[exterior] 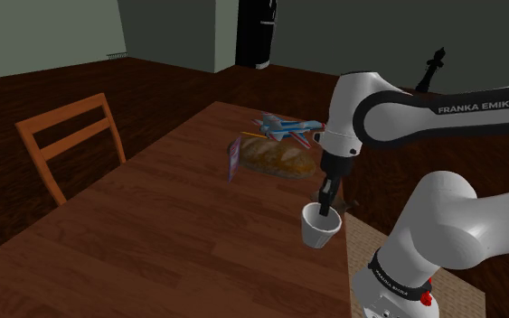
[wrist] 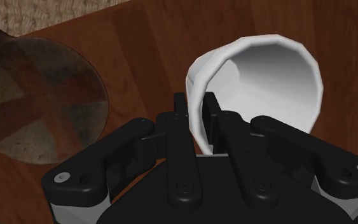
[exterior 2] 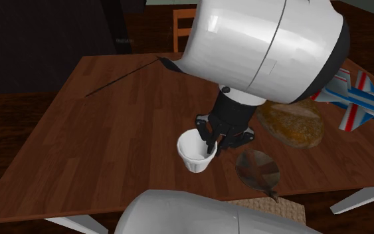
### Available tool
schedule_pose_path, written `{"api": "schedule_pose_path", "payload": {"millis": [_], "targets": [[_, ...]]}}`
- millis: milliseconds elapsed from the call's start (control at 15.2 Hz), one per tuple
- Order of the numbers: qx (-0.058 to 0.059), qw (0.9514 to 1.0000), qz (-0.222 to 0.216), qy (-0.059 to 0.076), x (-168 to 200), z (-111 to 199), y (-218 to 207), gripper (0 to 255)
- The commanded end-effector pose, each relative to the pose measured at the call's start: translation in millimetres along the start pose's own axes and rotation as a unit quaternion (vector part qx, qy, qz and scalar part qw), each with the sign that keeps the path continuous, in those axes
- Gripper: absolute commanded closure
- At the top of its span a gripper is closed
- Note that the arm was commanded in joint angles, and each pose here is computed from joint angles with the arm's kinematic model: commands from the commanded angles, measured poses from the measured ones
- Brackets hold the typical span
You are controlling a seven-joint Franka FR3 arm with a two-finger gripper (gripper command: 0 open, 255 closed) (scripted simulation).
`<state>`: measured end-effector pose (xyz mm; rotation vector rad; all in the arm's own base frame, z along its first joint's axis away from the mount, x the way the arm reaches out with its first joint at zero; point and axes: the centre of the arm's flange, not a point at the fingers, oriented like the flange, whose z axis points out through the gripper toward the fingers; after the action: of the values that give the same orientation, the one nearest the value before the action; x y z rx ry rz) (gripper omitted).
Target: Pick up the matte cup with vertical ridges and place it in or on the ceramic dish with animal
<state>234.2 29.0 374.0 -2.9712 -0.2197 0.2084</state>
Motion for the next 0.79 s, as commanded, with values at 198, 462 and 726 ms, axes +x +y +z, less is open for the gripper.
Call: {"api": "schedule_pose_path", "payload": {"millis": [198,462,726], "targets": [[0.000,1.0000,0.000,0.000,-4,-25,-4,255],[0.000,1.0000,0.000,0.000,-7,-45,-8,255],[0.000,1.0000,0.000,0.000,-9,-66,-11,255]]}}
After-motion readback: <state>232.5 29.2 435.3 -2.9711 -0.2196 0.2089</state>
